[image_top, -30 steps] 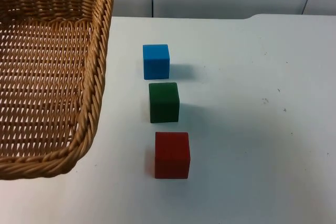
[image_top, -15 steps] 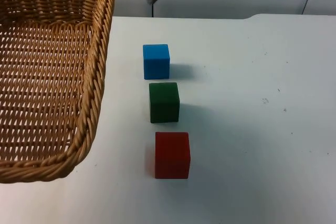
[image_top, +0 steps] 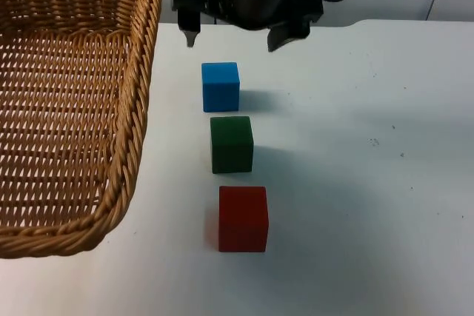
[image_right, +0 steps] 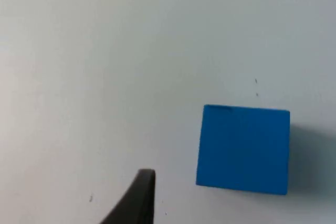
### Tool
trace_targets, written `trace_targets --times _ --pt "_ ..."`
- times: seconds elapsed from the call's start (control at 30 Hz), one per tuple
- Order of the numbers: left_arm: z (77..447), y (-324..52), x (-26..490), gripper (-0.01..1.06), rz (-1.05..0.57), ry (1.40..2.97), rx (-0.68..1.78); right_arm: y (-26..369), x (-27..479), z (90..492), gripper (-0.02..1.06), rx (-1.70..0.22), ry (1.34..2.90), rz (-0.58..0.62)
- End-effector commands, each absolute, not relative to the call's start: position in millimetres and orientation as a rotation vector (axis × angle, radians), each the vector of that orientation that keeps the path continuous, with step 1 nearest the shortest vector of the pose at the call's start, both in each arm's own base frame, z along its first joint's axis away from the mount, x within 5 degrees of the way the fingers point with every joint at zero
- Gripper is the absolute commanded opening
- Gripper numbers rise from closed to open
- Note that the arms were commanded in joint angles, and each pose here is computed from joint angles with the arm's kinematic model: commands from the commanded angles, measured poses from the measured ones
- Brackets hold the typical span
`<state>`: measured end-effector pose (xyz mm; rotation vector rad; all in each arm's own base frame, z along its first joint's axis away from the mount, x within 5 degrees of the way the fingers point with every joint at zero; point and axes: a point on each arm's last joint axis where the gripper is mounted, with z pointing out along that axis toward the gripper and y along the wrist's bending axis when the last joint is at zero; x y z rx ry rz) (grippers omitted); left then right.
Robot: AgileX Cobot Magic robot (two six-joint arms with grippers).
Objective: Pick up the basket with the left hand and place the blue cube into the basket with the right hand.
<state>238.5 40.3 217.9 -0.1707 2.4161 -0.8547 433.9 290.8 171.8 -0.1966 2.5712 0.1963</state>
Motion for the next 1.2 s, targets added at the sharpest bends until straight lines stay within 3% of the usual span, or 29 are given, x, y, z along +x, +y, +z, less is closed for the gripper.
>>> trace_targets --times 0.0,0.4,0.77,1.17 --pt "222 38 237 0.00 -0.896 2.390 -0.183 294 434 167 1.04 -0.158 2.572 0.196" --pt "222 38 237 0.00 -0.902 2.389 -0.182 298 443 125 1.04 -0.165 2.563 0.161" --pt "222 38 237 0.00 -0.899 2.389 -0.184 305 449 113 1.02 -0.167 2.495 0.238" --pt "222 38 237 0.00 -0.899 2.389 -0.184 303 451 109 0.95 -0.155 2.489 0.204"
